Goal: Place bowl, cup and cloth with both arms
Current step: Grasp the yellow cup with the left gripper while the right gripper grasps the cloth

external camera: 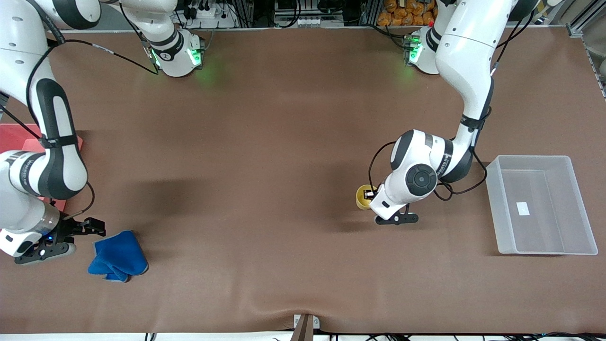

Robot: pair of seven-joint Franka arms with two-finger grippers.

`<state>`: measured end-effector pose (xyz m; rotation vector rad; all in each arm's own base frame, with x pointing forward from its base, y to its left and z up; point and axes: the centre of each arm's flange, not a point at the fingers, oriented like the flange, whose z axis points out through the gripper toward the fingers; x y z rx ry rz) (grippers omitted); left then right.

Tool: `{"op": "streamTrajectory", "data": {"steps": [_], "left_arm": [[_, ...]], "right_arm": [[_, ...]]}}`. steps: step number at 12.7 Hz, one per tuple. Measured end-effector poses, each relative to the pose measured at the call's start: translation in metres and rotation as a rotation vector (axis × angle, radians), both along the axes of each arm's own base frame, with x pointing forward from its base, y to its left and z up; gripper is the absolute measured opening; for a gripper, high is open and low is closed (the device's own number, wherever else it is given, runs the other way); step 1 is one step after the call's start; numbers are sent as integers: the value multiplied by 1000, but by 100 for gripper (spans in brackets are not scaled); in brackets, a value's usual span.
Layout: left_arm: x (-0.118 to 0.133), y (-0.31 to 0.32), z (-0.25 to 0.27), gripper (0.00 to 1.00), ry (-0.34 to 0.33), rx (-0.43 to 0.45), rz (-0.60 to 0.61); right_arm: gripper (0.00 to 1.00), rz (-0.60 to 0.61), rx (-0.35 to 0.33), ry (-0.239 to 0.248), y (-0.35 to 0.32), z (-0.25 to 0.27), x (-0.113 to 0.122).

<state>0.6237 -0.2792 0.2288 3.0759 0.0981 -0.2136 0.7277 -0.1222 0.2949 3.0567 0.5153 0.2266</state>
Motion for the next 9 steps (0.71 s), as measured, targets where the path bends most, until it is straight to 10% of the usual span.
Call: {"op": "streamTrajectory", "data": {"steps": [2,9], "left_arm": [[10,8,14,5,-27,-6,22],[50,167,161,3,2,-33,92]], "right_arm": [[100,91,-25,-70,0,-10,8],[100,156,-48,-224,24,-34,25]]}}
